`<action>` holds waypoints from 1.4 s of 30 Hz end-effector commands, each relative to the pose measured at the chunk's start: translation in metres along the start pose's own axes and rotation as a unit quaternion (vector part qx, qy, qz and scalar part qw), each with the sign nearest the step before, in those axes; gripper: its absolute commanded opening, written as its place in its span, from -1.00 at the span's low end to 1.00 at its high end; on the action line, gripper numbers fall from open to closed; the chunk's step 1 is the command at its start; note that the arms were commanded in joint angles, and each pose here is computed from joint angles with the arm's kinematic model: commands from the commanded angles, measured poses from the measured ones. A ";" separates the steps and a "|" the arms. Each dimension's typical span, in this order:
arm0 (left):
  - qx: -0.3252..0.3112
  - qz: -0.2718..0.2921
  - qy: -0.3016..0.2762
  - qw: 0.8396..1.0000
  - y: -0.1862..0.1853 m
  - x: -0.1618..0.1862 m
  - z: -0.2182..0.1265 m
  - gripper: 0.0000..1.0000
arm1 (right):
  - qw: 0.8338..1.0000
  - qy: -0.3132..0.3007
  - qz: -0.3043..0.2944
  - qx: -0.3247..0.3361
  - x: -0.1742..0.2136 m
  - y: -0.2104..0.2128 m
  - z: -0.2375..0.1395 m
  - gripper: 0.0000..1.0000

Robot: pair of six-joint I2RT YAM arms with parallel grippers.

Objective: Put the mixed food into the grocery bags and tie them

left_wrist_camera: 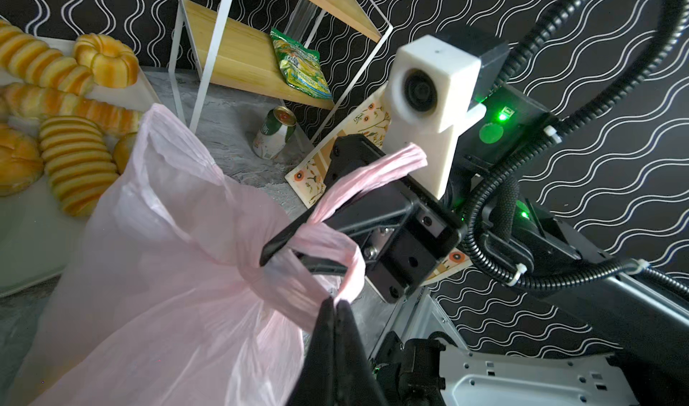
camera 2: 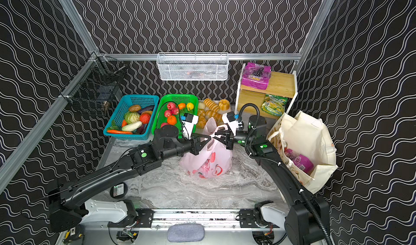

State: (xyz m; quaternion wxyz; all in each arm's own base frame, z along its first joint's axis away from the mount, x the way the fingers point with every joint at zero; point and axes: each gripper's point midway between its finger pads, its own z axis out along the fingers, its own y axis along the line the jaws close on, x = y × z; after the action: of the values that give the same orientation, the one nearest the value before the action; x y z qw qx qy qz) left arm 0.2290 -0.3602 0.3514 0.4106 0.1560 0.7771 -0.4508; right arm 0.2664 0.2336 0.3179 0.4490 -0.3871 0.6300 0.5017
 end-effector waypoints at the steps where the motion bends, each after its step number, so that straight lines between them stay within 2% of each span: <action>1: 0.002 0.048 0.013 0.999 -0.004 0.002 -0.013 -1.00 | 0.998 -0.018 0.030 0.058 -0.008 -0.019 -0.002 -1.00; 3: 0.001 0.067 0.025 0.997 -0.004 0.005 -0.019 -1.00 | 0.994 -0.029 0.056 0.088 -0.011 -0.030 -0.003 -1.00; 6: 0.000 0.078 0.053 0.996 -0.001 0.017 -0.021 -1.00 | 0.993 -0.035 0.080 0.083 -0.015 -0.031 -0.002 -1.00; 12: 0.047 0.046 0.075 0.995 -0.009 0.035 -0.002 -1.00 | 0.990 -0.056 0.106 0.077 -0.027 -0.028 0.001 -1.00; 17: 0.060 0.032 0.092 0.994 -0.010 0.044 0.015 -1.00 | 0.979 -0.071 0.142 0.127 -0.029 -0.041 -0.001 -1.00; 20: 0.076 0.008 0.100 0.992 -0.011 0.054 0.024 -1.00 | 0.961 -0.083 0.162 0.208 -0.028 -0.058 -0.004 -1.00; 23: 0.064 0.001 0.118 0.991 -0.005 0.064 0.027 -1.00 | 0.931 -0.103 0.193 0.293 -0.025 -0.076 -0.013 -1.00; 25: 0.053 -0.004 0.131 0.990 -0.002 0.068 0.026 -1.00 | 0.915 -0.112 0.215 0.323 -0.023 -0.083 -0.016 -1.00; 28: 0.082 -0.017 0.139 0.987 -0.012 0.074 0.029 -1.00 | 0.921 -0.104 0.199 0.319 -0.025 -0.076 0.000 -1.00; 29: 0.086 -0.019 0.146 0.985 -0.013 0.077 0.032 -1.00 | 0.917 -0.107 0.199 0.329 -0.025 -0.076 0.002 -1.00; 32: 0.052 -0.012 0.161 0.986 0.001 0.086 0.042 -0.96 | 0.929 -0.124 0.202 0.284 -0.028 -0.065 0.015 -1.00; 34: 0.031 -0.004 0.150 0.988 0.007 0.081 0.043 -0.72 | 0.938 -0.138 0.191 0.253 -0.033 -0.056 0.018 -1.00; 35: 0.022 0.004 0.142 0.990 0.009 0.077 0.041 -0.68 | 0.942 -0.138 0.182 0.245 -0.033 -0.053 0.019 -1.00; 40: -0.010 0.044 0.123 0.991 0.018 0.065 0.024 -0.12 | 0.963 -0.127 0.122 0.203 -0.031 -0.038 0.020 -1.00; 42: -0.009 0.071 0.139 0.988 0.019 0.070 0.019 -0.06 | 0.966 -0.131 0.119 0.187 -0.033 -0.036 0.016 -1.00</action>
State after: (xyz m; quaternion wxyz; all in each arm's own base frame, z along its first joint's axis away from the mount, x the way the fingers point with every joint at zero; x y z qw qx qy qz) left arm 0.2202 -0.3803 0.2926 0.3495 0.2172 0.8140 -0.4100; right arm 0.3154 0.2446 0.3063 0.4809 -0.1166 0.7414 0.4534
